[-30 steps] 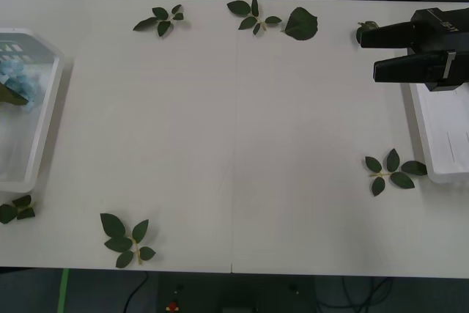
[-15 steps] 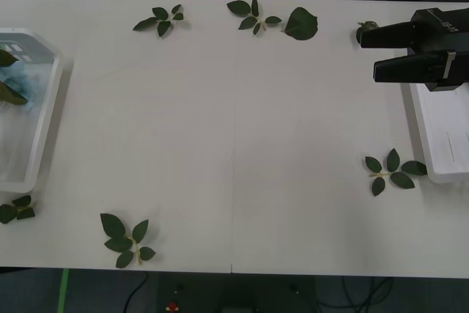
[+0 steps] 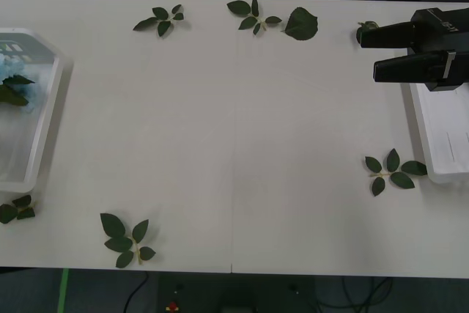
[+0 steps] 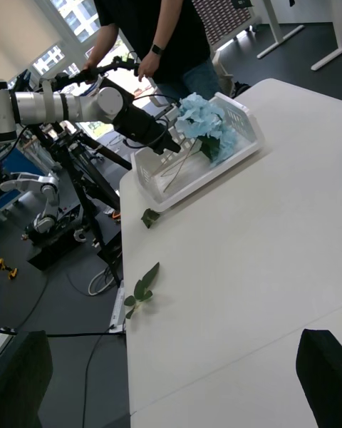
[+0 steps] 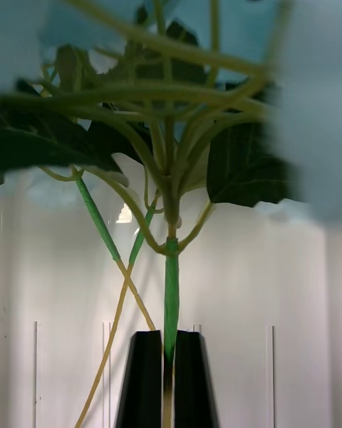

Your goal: Place the red flowers into the right box and the blue flowers into the left box. If a person shows an open palm, hand one flower to the person first, then continue sorting.

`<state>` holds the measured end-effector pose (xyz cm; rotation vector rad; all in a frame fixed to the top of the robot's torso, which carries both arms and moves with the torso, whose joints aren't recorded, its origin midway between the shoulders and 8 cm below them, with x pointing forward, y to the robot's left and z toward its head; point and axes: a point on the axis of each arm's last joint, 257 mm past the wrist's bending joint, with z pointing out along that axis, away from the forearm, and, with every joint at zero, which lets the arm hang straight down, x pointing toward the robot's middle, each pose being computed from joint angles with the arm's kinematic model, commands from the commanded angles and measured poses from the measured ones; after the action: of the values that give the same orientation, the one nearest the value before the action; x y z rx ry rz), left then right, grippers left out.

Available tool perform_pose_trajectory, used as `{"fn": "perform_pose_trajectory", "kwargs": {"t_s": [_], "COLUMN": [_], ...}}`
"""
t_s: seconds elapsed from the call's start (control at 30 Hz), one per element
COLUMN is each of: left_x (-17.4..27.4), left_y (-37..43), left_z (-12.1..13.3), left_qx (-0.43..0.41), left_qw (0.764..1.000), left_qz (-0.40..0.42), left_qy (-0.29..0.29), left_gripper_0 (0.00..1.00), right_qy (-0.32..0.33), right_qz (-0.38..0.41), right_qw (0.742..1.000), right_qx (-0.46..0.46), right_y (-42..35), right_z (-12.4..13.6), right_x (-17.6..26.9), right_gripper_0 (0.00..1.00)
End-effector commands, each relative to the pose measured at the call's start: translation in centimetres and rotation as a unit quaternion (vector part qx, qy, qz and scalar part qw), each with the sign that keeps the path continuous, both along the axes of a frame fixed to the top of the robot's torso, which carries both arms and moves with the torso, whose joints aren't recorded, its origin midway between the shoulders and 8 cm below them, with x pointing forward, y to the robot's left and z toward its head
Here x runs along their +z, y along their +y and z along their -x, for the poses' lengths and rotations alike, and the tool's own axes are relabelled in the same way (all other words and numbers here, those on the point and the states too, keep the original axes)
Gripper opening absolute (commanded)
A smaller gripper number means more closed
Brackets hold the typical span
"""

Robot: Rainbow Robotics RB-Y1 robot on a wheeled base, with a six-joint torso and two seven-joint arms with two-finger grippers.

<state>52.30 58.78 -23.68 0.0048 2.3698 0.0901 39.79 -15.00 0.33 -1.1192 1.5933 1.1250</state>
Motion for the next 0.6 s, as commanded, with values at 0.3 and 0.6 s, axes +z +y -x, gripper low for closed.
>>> {"fn": "perform_pose_trajectory", "kwargs": {"t_s": [0.3,0.6], "left_x": [2.5,7.9], "left_y": [-0.8,-3.2], "left_z": [-2.2,-2.0], "left_qx": [-0.014,-0.031], "left_qw": [0.999,0.996], "left_qz": [-0.008,0.083], "left_qy": [-0.028,-0.028], "left_gripper_0": [1.00,1.00], "right_qy": [-0.025,-0.025], "right_qz": [0.008,0.008], "right_qw": [1.000,1.000], "right_qx": [-0.006,-0.006], "right_y": [-0.5,-0.5], "right_z": [-0.4,-0.4], "right_x": [2.3,2.3], "right_gripper_0": [1.00,1.00]}}
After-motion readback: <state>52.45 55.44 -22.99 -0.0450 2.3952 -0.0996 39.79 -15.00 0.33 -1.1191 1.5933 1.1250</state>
